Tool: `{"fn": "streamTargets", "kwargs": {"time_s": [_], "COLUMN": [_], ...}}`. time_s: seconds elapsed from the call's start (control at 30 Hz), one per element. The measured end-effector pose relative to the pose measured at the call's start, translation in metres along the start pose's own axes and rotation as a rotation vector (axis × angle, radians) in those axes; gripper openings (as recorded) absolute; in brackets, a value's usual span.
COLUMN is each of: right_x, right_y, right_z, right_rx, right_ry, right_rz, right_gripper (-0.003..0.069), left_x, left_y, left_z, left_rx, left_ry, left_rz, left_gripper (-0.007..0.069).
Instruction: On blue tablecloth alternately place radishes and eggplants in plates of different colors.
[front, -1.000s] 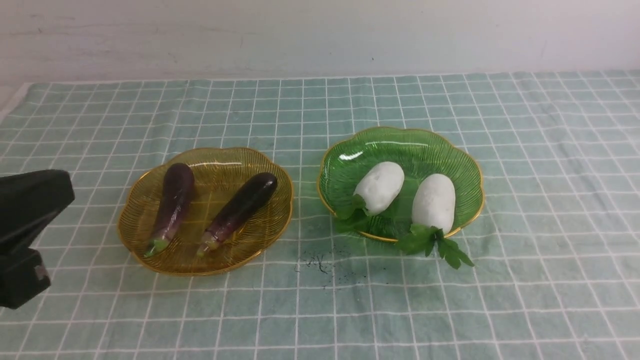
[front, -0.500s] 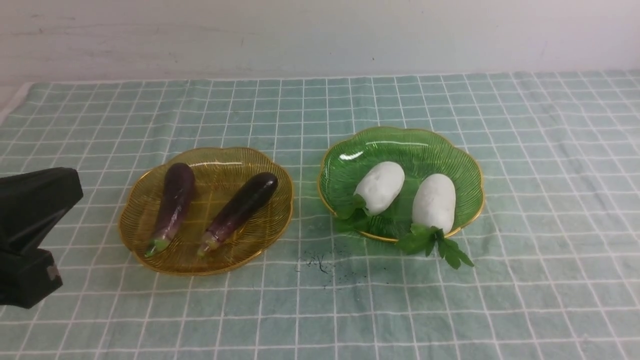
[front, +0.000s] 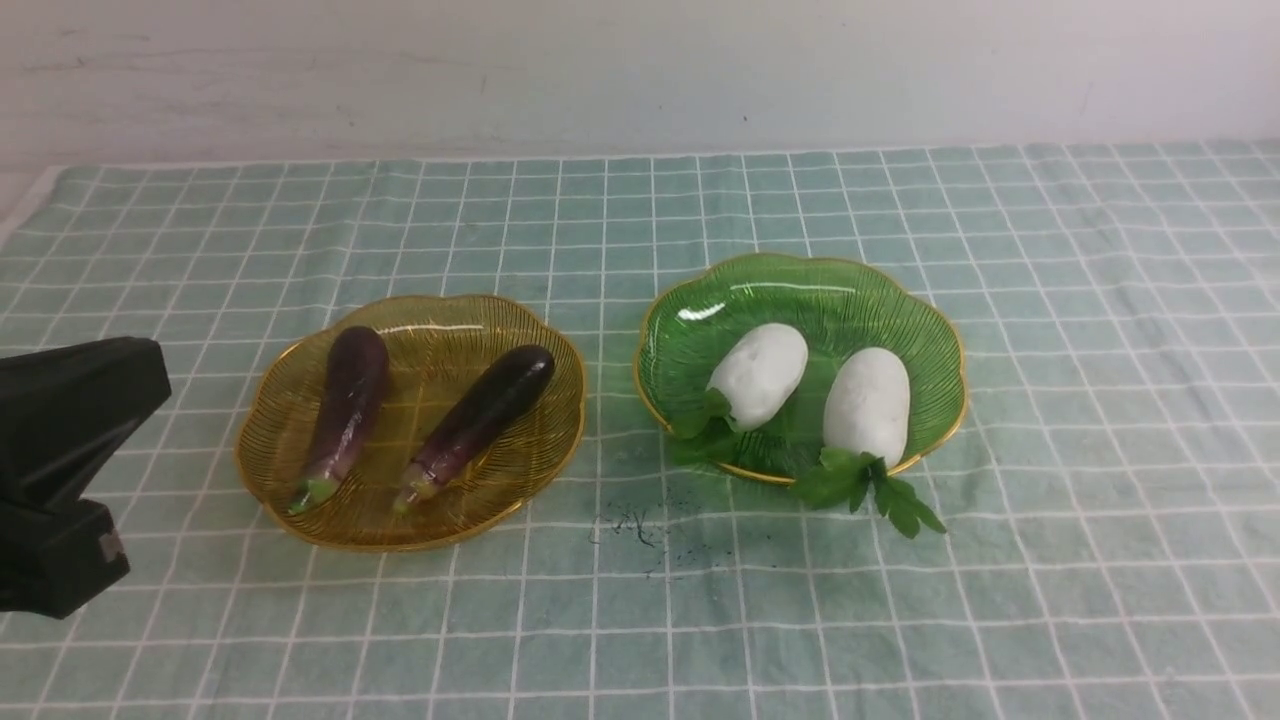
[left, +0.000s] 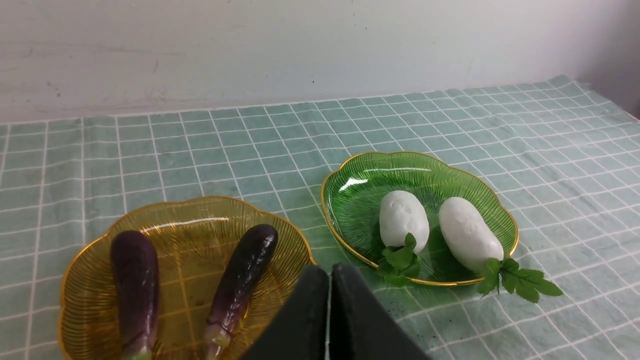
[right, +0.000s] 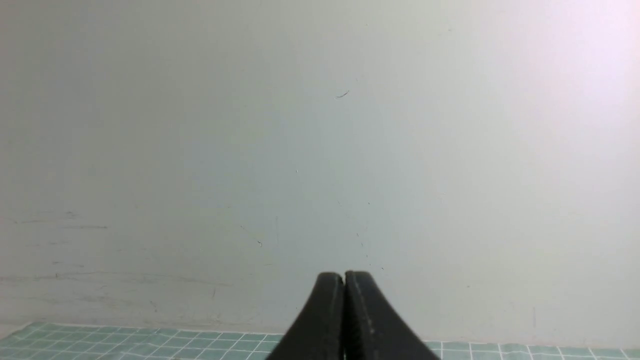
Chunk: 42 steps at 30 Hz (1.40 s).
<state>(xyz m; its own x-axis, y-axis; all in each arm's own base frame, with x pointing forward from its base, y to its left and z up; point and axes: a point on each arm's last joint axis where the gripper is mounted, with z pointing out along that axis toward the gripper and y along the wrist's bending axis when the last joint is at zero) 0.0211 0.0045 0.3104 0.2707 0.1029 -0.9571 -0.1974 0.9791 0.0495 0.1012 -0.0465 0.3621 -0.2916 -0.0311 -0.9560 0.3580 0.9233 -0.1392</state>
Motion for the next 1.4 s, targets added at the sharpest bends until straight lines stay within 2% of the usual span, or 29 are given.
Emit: {"fn": "streamTargets", "kwargs": {"time_s": [0.23, 0.37, 0.47, 0.57, 0.67, 0.73, 0.83, 1.4], "right_x": [0.000, 0.000, 0.000, 0.000, 0.000, 0.000, 0.000, 0.000], "right_y": [0.000, 0.000, 0.000, 0.000, 0.000, 0.000, 0.000, 0.000], "right_z": [0.000, 0.000, 0.000, 0.000, 0.000, 0.000, 0.000, 0.000], "right_rx": [0.000, 0.000, 0.000, 0.000, 0.000, 0.000, 0.000, 0.001], "right_ry": [0.000, 0.000, 0.000, 0.000, 0.000, 0.000, 0.000, -0.001], "right_rz": [-0.001, -0.001, -0.001, -0.001, -0.002, -0.002, -0.003, -0.004], "right_gripper": [-0.0014, -0.0014, -0.0014, -0.0014, -0.0014, -0.0014, -0.0014, -0.0014], "left_x": [0.001, 0.022, 0.047, 0.094, 0.124, 0.158, 0.189, 0.197], "left_y": [0.001, 0.006, 0.013, 0.025, 0.032, 0.039, 0.044, 0.045], "left_z": [-0.001, -0.010, -0.017, -0.019, -0.018, -0.015, -0.010, -0.009], "left_rx": [-0.002, -0.004, -0.032, -0.108, -0.166, -0.223, -0.251, -0.251], "left_ry": [-0.004, -0.037, -0.075, -0.088, -0.070, -0.046, -0.008, 0.038], "left_rz": [0.024, 0.107, 0.128, 0.153, 0.172, 0.158, 0.144, 0.122], "left_gripper": [-0.0007, -0.0007, -0.0007, -0.0007, -0.0007, -0.0007, -0.0007, -0.0007]}}
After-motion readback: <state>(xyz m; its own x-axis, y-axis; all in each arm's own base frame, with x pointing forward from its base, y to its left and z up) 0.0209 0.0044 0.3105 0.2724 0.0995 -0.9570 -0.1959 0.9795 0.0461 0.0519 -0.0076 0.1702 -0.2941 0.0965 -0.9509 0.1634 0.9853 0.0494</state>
